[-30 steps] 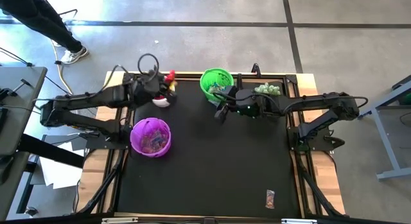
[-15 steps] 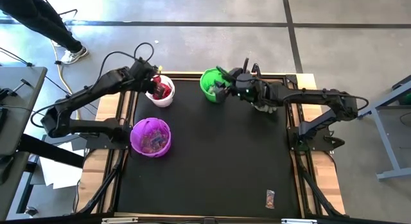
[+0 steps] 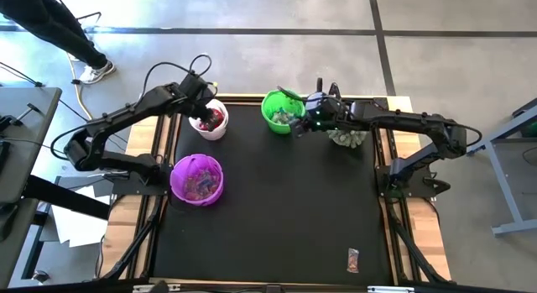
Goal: Sort candy
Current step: Put the orange gummy into the violet bucket
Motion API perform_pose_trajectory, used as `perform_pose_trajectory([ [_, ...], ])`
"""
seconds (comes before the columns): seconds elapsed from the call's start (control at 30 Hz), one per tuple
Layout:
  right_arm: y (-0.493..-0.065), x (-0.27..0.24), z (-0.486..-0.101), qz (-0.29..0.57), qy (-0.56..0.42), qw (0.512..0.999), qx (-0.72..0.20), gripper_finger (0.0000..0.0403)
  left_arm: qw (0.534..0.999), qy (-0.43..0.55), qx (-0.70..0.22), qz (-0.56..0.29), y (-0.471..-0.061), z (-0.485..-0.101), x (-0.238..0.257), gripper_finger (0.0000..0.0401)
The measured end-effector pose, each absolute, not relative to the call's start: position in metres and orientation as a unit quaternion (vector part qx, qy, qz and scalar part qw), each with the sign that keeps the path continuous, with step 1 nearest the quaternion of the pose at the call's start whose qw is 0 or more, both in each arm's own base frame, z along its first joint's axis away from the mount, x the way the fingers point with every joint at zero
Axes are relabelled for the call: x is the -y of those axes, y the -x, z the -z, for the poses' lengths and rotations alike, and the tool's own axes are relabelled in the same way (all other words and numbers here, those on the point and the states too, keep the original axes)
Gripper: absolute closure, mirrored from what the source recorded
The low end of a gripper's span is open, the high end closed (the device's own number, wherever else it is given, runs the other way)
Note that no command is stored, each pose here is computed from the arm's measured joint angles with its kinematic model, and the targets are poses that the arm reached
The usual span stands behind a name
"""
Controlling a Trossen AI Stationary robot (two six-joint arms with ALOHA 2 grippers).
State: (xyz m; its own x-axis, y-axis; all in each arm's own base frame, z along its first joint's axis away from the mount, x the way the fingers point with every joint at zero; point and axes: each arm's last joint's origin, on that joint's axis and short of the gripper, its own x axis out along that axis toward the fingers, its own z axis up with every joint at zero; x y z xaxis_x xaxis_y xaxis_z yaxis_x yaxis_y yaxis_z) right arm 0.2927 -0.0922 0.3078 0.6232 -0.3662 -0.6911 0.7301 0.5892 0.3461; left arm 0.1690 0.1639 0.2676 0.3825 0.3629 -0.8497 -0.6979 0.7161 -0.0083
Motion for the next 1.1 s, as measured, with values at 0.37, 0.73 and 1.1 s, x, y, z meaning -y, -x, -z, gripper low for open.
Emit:
perform_pose_trajectory([
  [0.37, -0.272, 0.037, -0.286, 0.196, -0.421, 0.722, -0.513, 0.0201, 0.895, 0.229, -0.344, -0.168, -0.191, -0.302, -0.153, 0.0288],
  [0.73, -0.245, -0.061, -0.276, 0.212, -0.384, 0.634, -0.637, 0.0201, 0.885, 0.316, -0.319, -0.125, -0.216, -0.308, -0.122, 0.0288],
  [1.1, -0.204, -0.162, -0.226, 0.216, -0.457, 0.569, -0.648, 0.0201, 0.876, 0.332, -0.340, -0.081, -0.238, -0.308, -0.074, 0.0288],
])
